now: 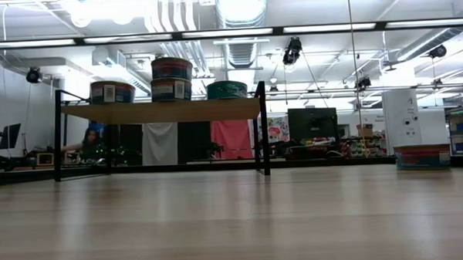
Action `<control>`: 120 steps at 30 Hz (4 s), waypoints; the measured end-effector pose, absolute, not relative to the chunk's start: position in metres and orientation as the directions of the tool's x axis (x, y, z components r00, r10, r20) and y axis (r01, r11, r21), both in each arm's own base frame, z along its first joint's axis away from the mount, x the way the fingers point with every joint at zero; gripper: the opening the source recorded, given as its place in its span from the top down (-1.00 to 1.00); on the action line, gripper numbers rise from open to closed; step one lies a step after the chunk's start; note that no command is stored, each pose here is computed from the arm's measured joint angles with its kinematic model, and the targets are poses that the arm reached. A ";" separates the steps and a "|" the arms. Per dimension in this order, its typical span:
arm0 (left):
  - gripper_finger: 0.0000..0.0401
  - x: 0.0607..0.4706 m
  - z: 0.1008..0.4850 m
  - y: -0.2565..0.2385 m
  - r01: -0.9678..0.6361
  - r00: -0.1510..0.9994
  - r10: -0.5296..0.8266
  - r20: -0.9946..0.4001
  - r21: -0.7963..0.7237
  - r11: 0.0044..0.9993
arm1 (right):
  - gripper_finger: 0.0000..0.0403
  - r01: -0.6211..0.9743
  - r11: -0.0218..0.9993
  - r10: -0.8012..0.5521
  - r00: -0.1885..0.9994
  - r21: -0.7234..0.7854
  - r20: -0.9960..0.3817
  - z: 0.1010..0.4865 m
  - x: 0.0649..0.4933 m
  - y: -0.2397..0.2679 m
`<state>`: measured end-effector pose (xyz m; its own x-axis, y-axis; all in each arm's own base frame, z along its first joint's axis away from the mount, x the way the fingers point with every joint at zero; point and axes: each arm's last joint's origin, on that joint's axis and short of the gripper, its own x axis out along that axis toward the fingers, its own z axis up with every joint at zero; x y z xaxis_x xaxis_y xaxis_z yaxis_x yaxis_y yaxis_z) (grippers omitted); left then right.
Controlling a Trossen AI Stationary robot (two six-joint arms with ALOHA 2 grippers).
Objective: Stack canned seafood by type on shelf
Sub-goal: Stack the green tuna can on top of the green tuna can on the shelf
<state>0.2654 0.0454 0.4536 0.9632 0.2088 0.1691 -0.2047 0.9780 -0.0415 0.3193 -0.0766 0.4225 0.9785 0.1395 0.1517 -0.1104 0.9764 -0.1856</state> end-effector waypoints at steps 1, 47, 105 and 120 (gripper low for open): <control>0.42 0.265 0.454 0.047 -0.229 0.957 0.238 0.167 -0.076 0.971 | 0.01 -0.103 0.979 0.129 0.981 -0.174 0.148 0.422 0.319 -0.078; 0.42 0.279 0.458 0.088 -0.046 0.993 0.111 -0.041 -0.998 0.038 | -0.85 0.106 -0.148 -0.281 0.949 -0.983 0.144 0.423 0.322 -0.054; -0.44 0.143 0.528 0.085 -0.394 0.829 0.488 0.274 -0.334 0.856 | 0.40 -0.125 0.551 -0.635 0.578 -0.825 -0.512 0.320 0.387 -0.135; -0.44 0.144 0.526 0.086 -0.401 0.834 0.491 0.252 -0.334 0.853 | -0.31 -0.117 0.551 -0.638 0.579 -0.826 -0.508 0.322 0.386 -0.135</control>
